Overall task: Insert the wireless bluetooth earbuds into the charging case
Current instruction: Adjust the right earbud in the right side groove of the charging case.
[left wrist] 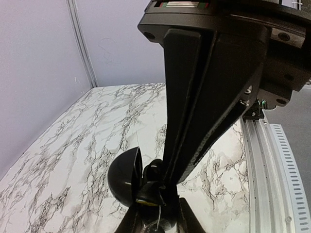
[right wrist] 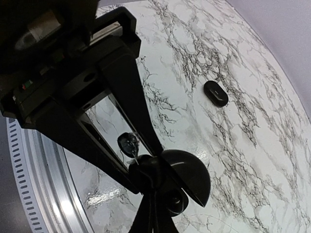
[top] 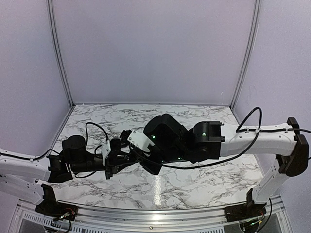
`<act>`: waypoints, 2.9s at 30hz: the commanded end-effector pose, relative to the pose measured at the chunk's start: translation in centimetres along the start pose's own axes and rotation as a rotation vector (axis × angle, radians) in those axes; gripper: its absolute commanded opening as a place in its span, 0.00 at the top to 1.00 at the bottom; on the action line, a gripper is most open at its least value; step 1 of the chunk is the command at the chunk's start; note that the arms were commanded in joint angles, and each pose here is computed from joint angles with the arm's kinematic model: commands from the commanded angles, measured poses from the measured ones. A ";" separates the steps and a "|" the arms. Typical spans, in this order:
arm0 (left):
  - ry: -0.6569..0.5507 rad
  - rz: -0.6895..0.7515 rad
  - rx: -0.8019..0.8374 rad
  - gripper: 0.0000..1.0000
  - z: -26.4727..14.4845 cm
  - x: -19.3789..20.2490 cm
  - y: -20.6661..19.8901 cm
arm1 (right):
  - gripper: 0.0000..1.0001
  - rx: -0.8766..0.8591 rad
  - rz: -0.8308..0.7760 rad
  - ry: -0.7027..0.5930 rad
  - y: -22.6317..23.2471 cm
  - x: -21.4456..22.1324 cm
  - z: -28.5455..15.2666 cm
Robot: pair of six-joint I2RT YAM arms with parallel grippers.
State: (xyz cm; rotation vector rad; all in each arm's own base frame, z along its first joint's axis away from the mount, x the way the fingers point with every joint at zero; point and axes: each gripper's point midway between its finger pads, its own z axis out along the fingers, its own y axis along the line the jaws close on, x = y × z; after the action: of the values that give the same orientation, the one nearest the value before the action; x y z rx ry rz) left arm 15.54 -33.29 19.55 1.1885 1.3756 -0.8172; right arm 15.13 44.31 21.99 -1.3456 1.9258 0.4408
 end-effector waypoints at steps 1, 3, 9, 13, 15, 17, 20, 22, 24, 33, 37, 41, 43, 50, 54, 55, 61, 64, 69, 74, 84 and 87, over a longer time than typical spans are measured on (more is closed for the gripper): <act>-0.139 0.009 -0.037 1.00 -0.8 -3.6 0.8 | 0.99 0.007 0.054 -0.056 -0.7 -0.8 -1.1; -0.147 0.008 -0.040 1.00 -0.8 -3.8 0.9 | 0.99 0.004 0.062 -0.054 -0.8 -0.6 -1.0; -0.128 0.026 -0.022 1.00 -0.5 -3.0 0.5 | 0.88 -0.008 0.056 -0.083 -1.0 -1.3 -2.0; -0.087 0.043 0.001 1.00 0.0 -2.0 0.2 | 0.79 -0.003 0.030 -0.078 -1.1 -2.1 -2.6; -0.071 0.045 -0.002 1.00 0.3 -1.7 0.3 | 0.78 -0.001 0.027 -0.071 -1.2 -2.3 -2.5; -0.061 0.045 -0.013 1.00 0.5 -1.4 0.5 | 0.75 -0.002 0.028 -0.069 -1.1 -2.5 -2.4; -0.050 0.050 -0.031 1.00 0.7 -1.2 0.7 | 0.74 0.006 0.034 -0.057 -1.2 -2.6 -1.9; -0.047 0.053 -0.037 1.00 0.7 -1.2 0.8 | 0.74 0.006 0.041 -0.057 -1.1 -2.7 -1.7; -0.045 0.057 -0.038 1.00 0.8 -1.3 0.8 | 0.74 0.007 0.043 -0.049 -1.1 -2.7 -1.3; -0.023 0.071 -0.041 1.00 1.1 -0.8 0.5 | 0.74 0.021 0.038 -0.018 -1.1 -2.7 -0.1; -0.012 0.082 -0.045 1.00 1.2 -0.6 0.5 | 0.74 0.039 0.035 -0.010 -1.4 -2.8 0.1; 0.002 0.095 -0.051 1.00 1.3 -0.5 0.4 | 0.73 0.064 0.029 0.013 -1.7 -2.5 0.5; 0.010 0.099 -0.053 1.00 1.4 -0.3 0.4 | 0.72 0.076 0.028 0.015 -1.9 -2.6 0.5; 0.018 0.109 -0.044 1.00 1.7 -0.2 0.1 | 0.72 0.076 0.016 0.034 -1.8 -2.5 1.2; 0.031 0.114 -0.047 1.00 1.9 0.0 0.0 | 0.71 0.074 0.026 0.032 -1.7 -2.6 1.5; 0.032 0.113 -0.049 1.00 1.9 0.1 0.1 | 0.71 0.078 0.030 0.032 -1.8 -2.6 1.5; 0.016 0.098 -0.042 1.00 1.8 -0.4 -0.1 | 0.68 0.090 0.066 0.004 -2.1 -2.7 1.4; 0.004 0.093 -0.047 1.00 1.5 -0.7 0.0 | 0.68 0.092 0.078 0.000 -2.4 -2.5 1.2; -0.020 0.081 -0.066 1.00 1.1 -1.4 0.3 | 0.72 0.079 0.084 0.013 -2.2 -1.8 1.1; -0.019 0.075 -0.080 1.00 1.0 -1.3 0.7 | 0.75 0.074 0.090 0.011 -2.2 -1.5 0.7; -0.025 0.055 -0.115 1.00 0.6 -1.5 1.6 | 0.86 0.003 0.095 -0.021 -1.2 -1.4 -0.4; -0.032 0.051 -0.116 1.00 0.5 -1.6 1.7 | 0.87 0.000 0.094 -0.005 -1.1 -0.9 -0.1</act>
State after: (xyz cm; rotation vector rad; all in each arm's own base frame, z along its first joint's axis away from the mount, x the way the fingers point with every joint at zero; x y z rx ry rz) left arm 16.63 -33.76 18.57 1.1829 1.3969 -0.6915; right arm 16.43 44.70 22.95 -1.2492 1.9788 0.4663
